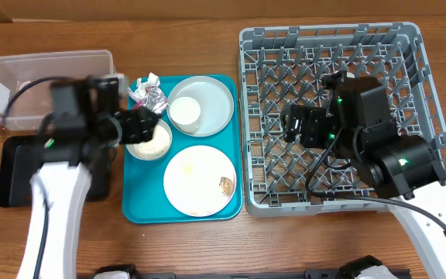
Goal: Sort waste into correct bins and load items into the dishwasher rack
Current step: 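Reach the left gripper to the white cup on the teal tray, then lift the white cup with the left gripper toward the right gripper, then grasp the white cup with the right gripper from the left gripper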
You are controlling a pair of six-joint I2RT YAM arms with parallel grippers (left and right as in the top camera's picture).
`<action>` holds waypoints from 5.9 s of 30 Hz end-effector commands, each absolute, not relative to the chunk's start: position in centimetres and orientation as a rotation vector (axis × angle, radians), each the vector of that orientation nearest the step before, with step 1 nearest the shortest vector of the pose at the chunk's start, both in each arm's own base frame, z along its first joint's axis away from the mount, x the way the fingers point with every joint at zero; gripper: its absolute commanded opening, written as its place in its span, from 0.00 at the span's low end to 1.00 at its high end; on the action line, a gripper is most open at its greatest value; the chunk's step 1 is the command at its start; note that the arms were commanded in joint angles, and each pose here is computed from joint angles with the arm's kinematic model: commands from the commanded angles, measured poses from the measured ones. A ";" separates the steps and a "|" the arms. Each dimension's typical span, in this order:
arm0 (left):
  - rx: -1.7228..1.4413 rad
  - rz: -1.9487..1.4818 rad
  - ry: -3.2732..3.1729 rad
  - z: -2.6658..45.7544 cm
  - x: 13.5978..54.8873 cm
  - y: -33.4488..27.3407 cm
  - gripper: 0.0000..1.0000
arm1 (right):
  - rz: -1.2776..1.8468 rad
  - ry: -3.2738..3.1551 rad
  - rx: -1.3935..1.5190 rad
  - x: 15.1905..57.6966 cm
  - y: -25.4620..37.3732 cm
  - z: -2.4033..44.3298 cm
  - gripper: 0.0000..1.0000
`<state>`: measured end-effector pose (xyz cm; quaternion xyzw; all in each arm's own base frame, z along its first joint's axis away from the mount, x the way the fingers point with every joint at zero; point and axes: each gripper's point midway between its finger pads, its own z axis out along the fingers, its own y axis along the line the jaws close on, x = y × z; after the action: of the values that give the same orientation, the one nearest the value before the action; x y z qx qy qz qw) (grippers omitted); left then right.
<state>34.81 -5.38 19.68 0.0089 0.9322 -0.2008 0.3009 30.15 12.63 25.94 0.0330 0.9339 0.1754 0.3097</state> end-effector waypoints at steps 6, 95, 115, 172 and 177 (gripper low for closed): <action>0.167 -0.390 2.578 14.8 38.4 -7.5 0.64 | 0.442 2.482 0.126 29.6 11.9 26.2 1.00; 0.874 -1.608 1.834 36.8 26.8 -21.8 0.04 | 1.239 1.423 -1.200 21.3 24.6 40.7 0.88; 0.862 -1.411 1.876 37.7 25.3 -21.5 0.04 | 1.238 1.558 -1.075 25.2 24.0 39.1 1.00; 0.670 -1.108 2.094 34.4 27.8 -18.1 1.00 | 1.135 1.965 -0.578 30.9 18.0 35.1 0.41; 0.560 -1.026 2.157 33.4 29.0 -15.7 1.00 | 1.035 2.092 -0.397 32.1 13.9 33.0 0.40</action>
<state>28.23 -17.36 33.26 0.2318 0.8169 -0.4232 0.3161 30.43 16.73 33.89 -0.2070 0.7840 0.4601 0.3617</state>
